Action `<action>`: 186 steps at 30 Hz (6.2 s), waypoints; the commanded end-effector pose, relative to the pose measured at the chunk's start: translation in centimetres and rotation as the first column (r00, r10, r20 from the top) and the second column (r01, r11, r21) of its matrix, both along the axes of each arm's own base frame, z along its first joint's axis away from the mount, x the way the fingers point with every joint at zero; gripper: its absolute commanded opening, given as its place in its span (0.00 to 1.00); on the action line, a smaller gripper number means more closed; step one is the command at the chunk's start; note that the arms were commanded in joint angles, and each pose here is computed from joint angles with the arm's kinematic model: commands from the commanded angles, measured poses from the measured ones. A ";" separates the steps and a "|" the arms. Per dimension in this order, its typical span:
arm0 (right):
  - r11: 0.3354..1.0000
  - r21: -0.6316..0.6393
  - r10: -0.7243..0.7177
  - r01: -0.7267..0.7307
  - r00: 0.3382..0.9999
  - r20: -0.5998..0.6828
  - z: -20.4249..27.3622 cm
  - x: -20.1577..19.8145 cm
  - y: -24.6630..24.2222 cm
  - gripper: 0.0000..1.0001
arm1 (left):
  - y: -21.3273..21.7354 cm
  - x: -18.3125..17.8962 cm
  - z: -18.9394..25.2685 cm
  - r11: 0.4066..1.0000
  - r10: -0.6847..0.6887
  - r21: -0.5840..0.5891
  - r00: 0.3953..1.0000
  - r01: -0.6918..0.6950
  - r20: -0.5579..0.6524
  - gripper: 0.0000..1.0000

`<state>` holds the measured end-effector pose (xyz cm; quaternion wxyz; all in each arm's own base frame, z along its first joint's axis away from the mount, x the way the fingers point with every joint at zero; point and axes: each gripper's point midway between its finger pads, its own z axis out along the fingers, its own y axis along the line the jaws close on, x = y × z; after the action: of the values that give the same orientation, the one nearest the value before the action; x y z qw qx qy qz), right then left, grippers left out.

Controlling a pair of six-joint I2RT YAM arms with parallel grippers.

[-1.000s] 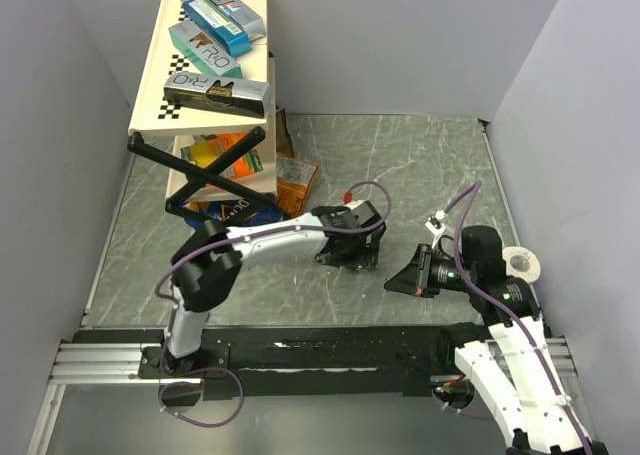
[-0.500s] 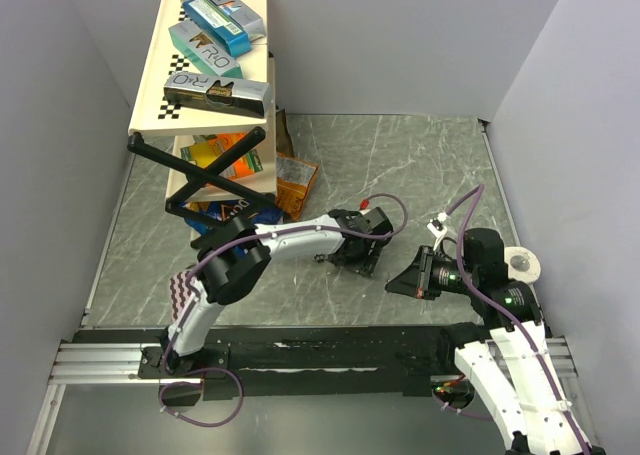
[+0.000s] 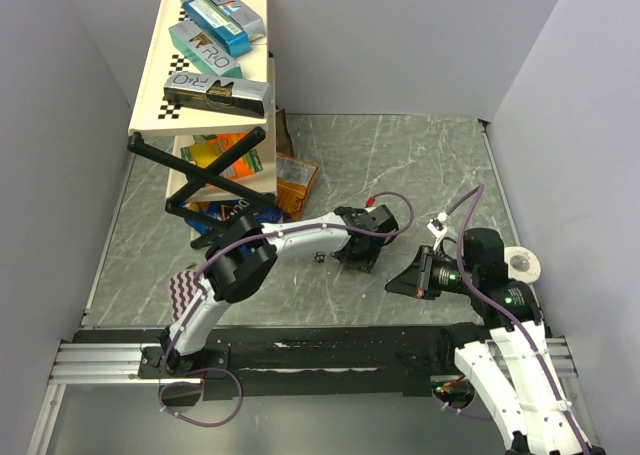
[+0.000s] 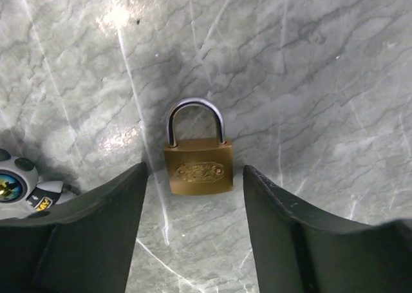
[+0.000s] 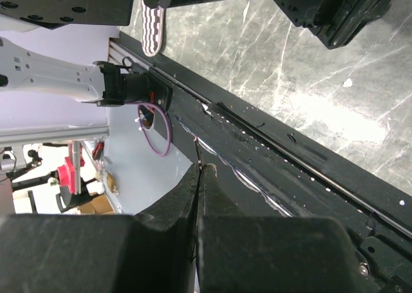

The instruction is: Unlock with the key

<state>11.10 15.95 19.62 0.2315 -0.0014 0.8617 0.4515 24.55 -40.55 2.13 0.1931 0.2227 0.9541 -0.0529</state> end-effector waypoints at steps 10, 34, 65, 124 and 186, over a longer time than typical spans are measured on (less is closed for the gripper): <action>1.000 0.015 0.014 -0.015 0.999 0.045 1.3 1.0 0.3 0.00 | 1.6 -1.9 -2.7 0.995 0.099 0.033 0.988 -0.096 -0.121 0.28; 0.991 0.029 0.130 -0.127 0.986 -0.107 -4.9 2.4 2.1 0.00 | -2.7 -5.2 15.3 0.654 0.176 -0.583 0.846 -0.482 -0.503 0.01; 0.983 0.088 0.175 -0.163 0.974 -0.146 -4.4 3.9 3.3 0.00 | -3.3 -5.7 16.6 0.658 0.163 -0.608 0.873 -0.444 -0.460 0.01; 0.989 0.079 0.133 -0.122 0.980 -0.145 -4.1 4.7 2.8 0.00 | -2.0 -6.3 17.5 0.643 0.155 -0.635 0.885 -0.427 -0.438 0.01; 0.989 0.137 -0.085 0.056 0.973 0.216 2.1 12.3 0.4 0.00 | -5.3 -8.7 22.6 0.549 -0.093 -0.805 0.941 -0.223 -0.324 0.01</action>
<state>19.85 16.62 18.33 0.2374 0.0249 0.8364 0.4935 21.81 -44.02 20.22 0.1817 -0.0177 0.8809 -0.4367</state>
